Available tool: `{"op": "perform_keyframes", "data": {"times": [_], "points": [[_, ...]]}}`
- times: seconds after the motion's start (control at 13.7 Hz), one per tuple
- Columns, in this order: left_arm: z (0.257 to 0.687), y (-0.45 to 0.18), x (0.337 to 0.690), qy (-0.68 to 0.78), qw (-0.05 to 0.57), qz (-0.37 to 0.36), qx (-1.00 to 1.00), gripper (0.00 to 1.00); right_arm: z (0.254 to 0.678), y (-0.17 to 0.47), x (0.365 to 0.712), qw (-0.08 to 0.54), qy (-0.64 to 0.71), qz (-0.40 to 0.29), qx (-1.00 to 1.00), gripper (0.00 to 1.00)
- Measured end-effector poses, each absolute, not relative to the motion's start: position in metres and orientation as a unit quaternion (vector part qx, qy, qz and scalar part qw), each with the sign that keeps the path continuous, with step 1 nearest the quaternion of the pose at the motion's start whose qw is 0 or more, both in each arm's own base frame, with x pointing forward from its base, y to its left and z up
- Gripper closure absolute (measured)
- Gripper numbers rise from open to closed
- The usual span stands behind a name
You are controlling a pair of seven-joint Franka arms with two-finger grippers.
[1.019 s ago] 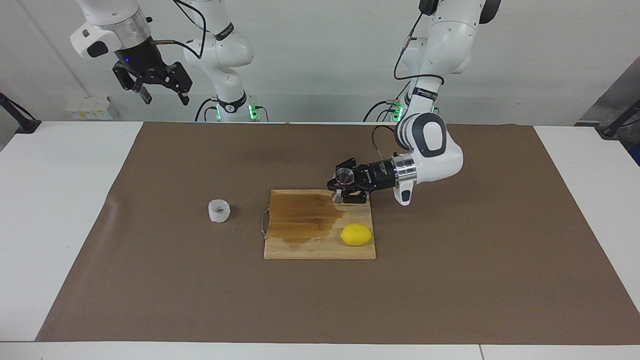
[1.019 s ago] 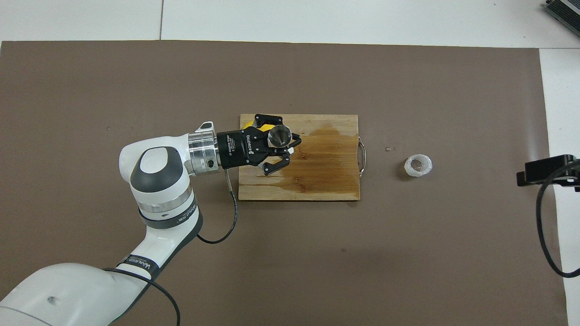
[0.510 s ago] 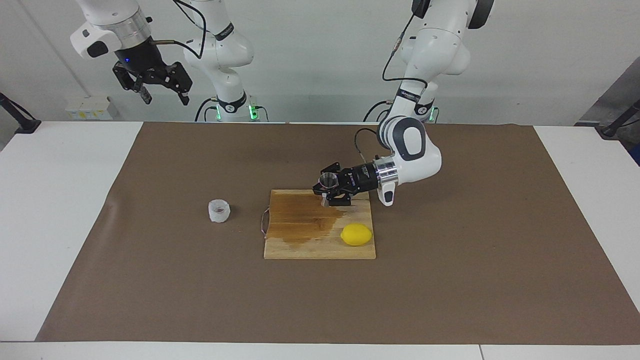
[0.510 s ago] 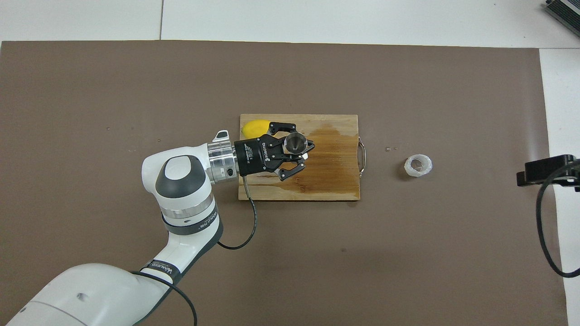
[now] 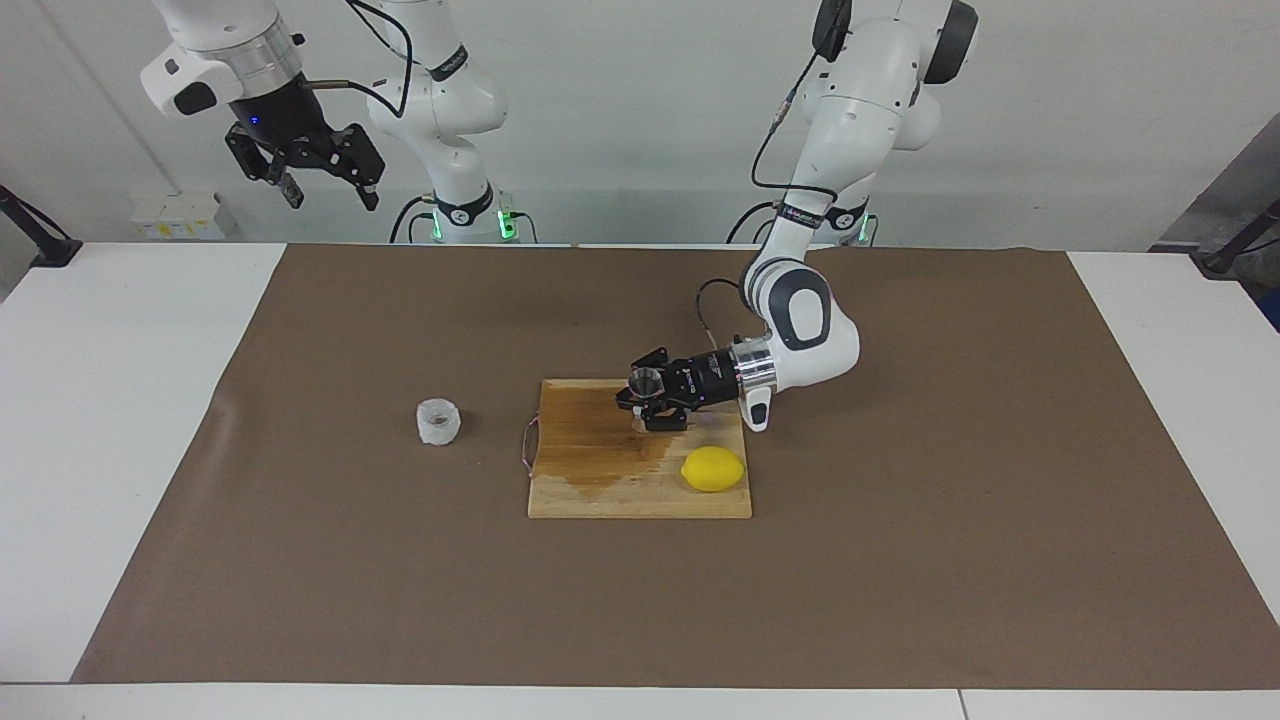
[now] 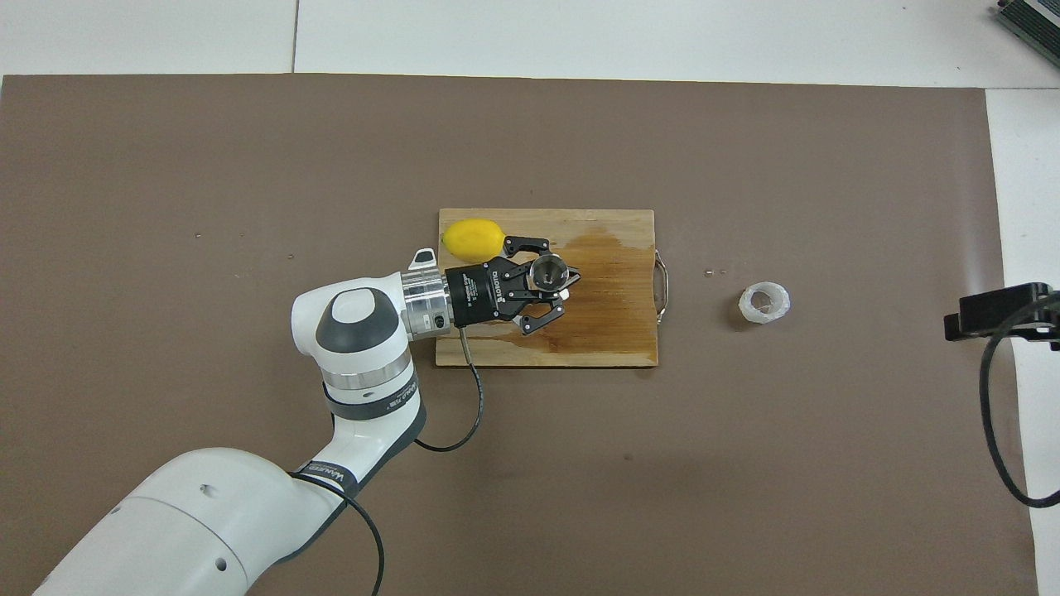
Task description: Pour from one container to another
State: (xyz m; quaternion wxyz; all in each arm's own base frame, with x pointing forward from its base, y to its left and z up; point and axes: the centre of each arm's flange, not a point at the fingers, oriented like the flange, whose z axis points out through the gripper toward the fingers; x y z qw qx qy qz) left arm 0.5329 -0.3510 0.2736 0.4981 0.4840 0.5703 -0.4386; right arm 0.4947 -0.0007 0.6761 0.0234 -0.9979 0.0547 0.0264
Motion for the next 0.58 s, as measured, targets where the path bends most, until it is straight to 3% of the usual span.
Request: {"op": "perform_keyframes", "data": {"times": [0.58], "points": [[0.250, -0.363, 0.528, 0.570, 0.506, -0.424, 0.489, 0.90, 0.676, -0.001, 0.495, 0.023, 0.055, 0.026, -0.998, 0.00]]}}
